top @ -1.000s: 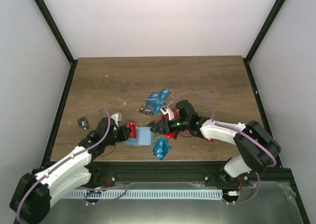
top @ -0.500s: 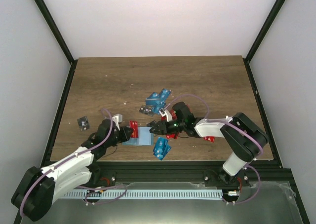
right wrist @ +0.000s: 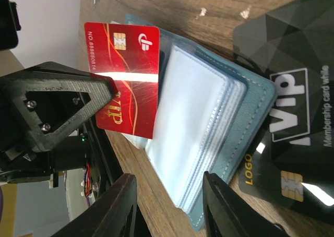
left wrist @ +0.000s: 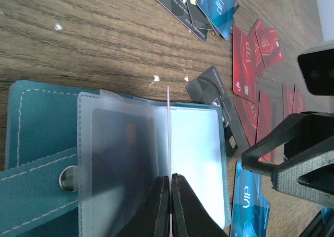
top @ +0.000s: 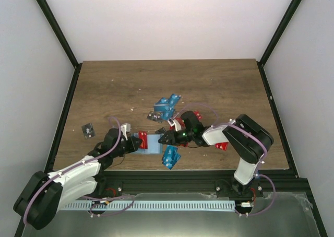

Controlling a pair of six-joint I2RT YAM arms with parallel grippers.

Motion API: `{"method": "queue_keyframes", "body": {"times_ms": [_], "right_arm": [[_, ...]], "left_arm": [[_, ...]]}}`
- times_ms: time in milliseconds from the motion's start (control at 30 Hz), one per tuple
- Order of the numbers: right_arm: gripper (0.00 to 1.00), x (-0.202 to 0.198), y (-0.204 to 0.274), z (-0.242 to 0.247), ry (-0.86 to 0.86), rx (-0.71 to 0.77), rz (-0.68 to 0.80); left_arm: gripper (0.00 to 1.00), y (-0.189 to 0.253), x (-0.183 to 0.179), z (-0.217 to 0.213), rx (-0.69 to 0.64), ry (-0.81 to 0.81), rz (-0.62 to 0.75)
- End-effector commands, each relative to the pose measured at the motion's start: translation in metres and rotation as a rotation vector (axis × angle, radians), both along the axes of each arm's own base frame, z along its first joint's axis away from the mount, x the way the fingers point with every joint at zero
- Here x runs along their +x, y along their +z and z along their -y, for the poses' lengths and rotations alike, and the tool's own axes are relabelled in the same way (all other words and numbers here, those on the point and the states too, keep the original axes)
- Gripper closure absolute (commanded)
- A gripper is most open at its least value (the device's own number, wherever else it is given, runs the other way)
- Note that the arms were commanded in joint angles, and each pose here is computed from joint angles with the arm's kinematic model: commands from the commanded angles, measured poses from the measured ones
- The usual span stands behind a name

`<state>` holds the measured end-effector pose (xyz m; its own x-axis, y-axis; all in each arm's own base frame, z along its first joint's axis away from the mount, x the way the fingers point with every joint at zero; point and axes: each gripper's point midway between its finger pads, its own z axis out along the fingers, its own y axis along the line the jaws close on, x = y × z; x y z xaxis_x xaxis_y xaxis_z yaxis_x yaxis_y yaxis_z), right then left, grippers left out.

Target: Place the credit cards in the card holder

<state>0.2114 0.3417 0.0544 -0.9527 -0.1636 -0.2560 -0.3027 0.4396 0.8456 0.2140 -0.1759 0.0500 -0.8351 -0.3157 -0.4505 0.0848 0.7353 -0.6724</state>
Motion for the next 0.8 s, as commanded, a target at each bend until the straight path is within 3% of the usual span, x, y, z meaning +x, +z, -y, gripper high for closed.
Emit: {"method": "queue_keyframes", "body": {"times_ms": [0,767], "right_arm": [[0.64,-0.006,-0.007,-0.004,0.018,0.009,-0.01],[0.7,-0.017,-0.041,0.0,-0.023,-0.06,-0.088]], "left_arm": [[0.96,0.004,0.0,0.005,-0.041,-0.018,0.016],[0.96,-0.013,-0.016,0.007,-0.079,-0.008,-0.117]]}}
